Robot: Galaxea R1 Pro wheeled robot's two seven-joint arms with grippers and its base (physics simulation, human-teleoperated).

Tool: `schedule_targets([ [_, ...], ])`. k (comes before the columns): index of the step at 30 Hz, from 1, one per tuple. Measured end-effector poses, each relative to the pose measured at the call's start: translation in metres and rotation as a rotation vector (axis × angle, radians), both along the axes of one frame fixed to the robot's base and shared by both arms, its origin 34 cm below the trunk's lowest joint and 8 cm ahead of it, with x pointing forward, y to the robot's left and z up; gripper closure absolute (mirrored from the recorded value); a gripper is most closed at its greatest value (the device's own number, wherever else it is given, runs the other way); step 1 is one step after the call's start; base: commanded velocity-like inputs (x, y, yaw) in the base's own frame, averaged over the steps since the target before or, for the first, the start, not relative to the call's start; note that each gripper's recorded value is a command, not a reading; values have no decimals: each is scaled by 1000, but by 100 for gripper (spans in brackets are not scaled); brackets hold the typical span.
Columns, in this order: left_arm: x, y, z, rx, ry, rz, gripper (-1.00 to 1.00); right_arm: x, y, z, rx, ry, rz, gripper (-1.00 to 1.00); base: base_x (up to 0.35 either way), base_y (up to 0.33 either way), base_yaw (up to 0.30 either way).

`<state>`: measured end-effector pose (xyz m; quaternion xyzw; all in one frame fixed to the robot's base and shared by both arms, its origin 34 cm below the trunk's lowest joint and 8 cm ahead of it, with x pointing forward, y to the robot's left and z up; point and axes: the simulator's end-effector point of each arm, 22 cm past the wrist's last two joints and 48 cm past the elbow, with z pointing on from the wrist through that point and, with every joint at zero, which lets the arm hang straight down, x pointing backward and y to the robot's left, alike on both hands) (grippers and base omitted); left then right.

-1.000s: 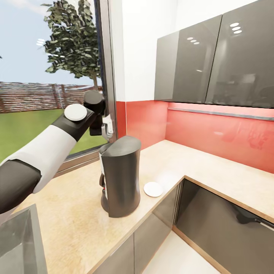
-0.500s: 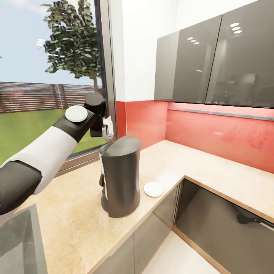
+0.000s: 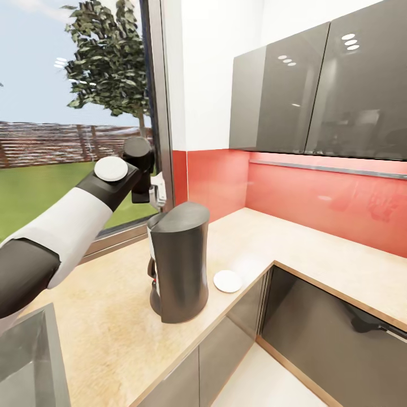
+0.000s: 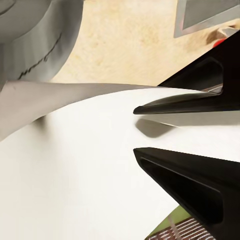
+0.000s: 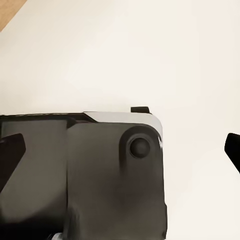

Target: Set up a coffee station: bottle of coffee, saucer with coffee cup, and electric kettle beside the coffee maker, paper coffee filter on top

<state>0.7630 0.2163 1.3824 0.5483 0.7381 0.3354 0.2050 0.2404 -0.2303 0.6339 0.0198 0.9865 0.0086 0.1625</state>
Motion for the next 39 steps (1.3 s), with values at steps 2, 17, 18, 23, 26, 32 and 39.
schedule_targets([
  [2, 0, 0, 1, 1, -1, 0, 100, 0, 0, 0, 0, 0, 0, -100, 0, 0, 0],
  [17, 0, -2, 7, -3, -10, -6, 100, 0, 0, 0, 0, 0, 1, -100, 0, 0, 0],
  [18, 0, -1, 8, -2, -10, -5, 100, 0, 0, 0, 0, 0, 1, -100, 0, 0, 0],
  [23, 0, -2, 7, 19, -1, -29, 100, 0, 0, 0, 0, 0, 1, -100, 0, 0, 0],
  [26, 0, -2, 7, 27, 3, -37, 100, 0, 0, 0, 0, 0, 1, -100, 0, 0, 0],
  [32, 0, -3, 7, 30, 5, -42, 100, 0, 0, 0, 0, 0, 1, -100, 0, 0, 0],
  [39, 0, -3, 10, 27, 0, -43, 100, 0, 0, 0, 0, 0, 1, -100, 0, 0, 0],
])
